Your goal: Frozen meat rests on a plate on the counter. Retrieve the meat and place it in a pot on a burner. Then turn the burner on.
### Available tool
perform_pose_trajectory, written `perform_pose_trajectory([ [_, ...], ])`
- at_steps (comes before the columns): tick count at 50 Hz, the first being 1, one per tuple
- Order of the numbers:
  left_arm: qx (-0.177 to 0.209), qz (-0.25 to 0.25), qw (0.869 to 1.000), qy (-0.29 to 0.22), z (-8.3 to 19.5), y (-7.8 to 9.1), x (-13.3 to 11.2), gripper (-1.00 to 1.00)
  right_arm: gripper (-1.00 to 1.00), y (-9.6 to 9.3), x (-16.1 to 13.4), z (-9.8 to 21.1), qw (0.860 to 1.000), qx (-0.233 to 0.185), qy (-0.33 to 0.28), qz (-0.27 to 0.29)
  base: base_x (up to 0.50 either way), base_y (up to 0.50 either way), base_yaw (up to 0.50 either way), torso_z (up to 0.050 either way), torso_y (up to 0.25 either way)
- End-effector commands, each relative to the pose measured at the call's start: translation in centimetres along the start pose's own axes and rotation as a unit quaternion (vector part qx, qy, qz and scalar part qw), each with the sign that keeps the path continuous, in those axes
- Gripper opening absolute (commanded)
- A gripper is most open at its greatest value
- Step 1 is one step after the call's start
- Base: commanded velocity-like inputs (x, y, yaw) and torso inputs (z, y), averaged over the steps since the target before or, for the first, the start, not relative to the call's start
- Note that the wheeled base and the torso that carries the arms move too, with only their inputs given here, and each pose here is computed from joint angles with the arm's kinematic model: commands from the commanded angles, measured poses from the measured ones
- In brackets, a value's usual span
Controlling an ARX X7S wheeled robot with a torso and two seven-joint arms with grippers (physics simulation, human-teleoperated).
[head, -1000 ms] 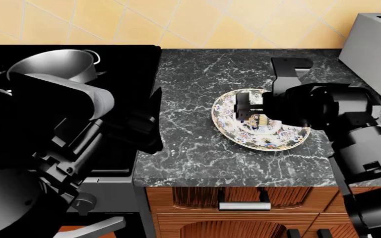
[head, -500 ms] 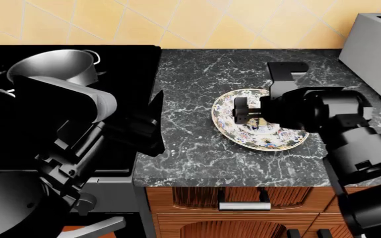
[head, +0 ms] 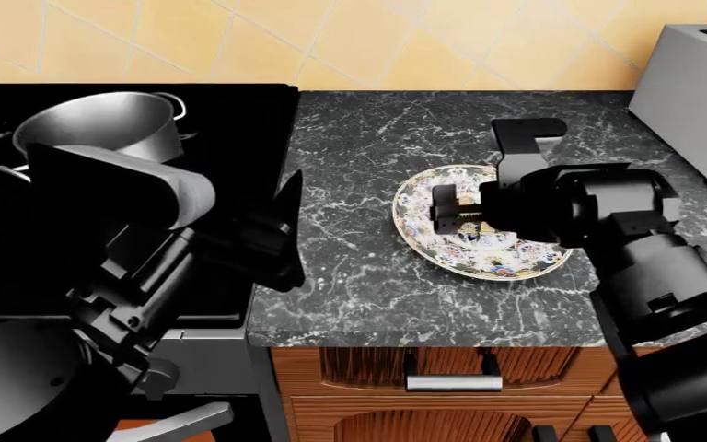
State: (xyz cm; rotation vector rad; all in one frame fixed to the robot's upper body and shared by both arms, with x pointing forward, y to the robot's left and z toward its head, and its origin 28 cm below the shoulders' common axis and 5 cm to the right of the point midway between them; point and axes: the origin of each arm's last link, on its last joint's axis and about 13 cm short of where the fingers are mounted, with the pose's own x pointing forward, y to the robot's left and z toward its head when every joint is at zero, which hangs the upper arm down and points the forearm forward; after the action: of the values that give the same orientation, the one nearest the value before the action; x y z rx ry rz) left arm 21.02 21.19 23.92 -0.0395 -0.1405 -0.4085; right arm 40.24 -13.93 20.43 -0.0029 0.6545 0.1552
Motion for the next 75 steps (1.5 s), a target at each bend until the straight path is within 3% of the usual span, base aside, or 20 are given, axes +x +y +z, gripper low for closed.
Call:
perform_pose_trajectory([
  [1,-0.002,0.001,1.000,0.000,0.0,0.1,-0.1,1.00,1.00,0.0,-0.1,0.0,1.000,-0.004,0.001,0.000,0.00,0.00,0.00,0.000,0.000],
  [21,-0.005,0.002,1.000,0.000,-0.1,0.2,0.0,1.00,1.00,0.3,0.4,0.1,1.000,-0.017,0.000,0.001,0.00,0.00,0.00,0.000,0.000],
  [22,-0.005,0.002,1.000,0.001,-0.1,0.2,0.0,1.00,-1.00,0.4,0.4,0.1,1.000,-0.018,-0.001,0.001,0.00,0.00,0.00,0.000,0.000],
  [49,-0.006,-0.001,1.000,-0.005,0.1,0.0,-0.4,1.00,-1.00,0.6,-1.0,0.8,0.999,-0.025,-0.033,-0.012,0.00,0.00,0.00,0.000,0.000],
  [58,-0.004,-0.003,1.000,-0.011,0.5,-0.3,-0.8,1.00,-1.00,1.2,-4.0,1.8,0.992,-0.025,-0.118,-0.031,0.00,0.00,0.00,0.000,0.000],
  [75,0.002,-0.006,1.000,-0.022,1.3,-0.8,-1.6,1.00,-1.00,3.2,-9.2,2.2,0.981,-0.026,-0.193,-0.001,0.00,0.00,0.00,0.000,0.000],
])
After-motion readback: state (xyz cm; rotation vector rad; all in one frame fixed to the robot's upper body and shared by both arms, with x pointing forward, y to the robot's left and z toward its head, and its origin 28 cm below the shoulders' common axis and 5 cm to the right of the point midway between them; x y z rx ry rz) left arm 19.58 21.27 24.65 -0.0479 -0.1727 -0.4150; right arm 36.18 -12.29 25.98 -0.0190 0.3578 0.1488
